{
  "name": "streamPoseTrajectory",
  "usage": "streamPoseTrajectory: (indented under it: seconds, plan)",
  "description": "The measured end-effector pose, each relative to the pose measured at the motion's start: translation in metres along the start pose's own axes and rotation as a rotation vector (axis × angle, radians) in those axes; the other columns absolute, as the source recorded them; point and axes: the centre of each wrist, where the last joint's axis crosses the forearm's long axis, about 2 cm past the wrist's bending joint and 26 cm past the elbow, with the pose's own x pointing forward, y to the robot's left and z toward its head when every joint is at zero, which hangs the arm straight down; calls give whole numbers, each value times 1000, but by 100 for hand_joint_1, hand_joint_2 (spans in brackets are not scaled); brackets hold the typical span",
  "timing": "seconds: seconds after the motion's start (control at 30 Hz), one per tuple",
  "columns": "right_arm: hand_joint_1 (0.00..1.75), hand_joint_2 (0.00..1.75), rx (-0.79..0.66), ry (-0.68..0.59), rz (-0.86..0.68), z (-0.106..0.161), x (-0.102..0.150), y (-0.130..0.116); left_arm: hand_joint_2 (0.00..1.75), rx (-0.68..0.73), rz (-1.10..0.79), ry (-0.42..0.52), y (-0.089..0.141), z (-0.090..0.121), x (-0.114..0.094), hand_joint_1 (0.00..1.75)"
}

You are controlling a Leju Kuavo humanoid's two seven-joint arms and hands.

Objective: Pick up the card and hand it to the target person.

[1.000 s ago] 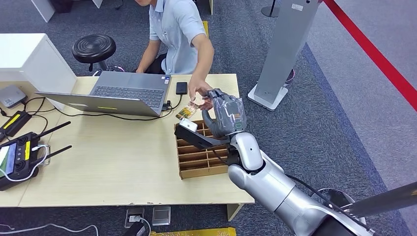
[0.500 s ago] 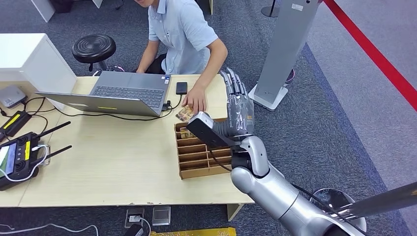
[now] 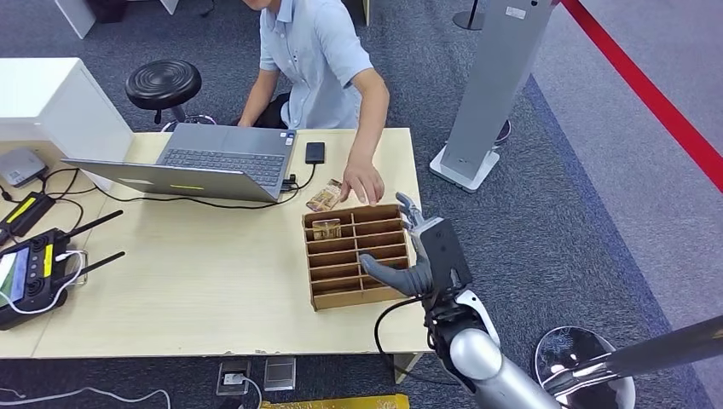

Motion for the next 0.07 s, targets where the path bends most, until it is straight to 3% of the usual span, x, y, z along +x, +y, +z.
streamPoseTrajectory:
  seconds: [0.07]
  plan:
    - [0,175,13,29,-21,8,-6,-1,0,1,1,1,0,0,0,0]
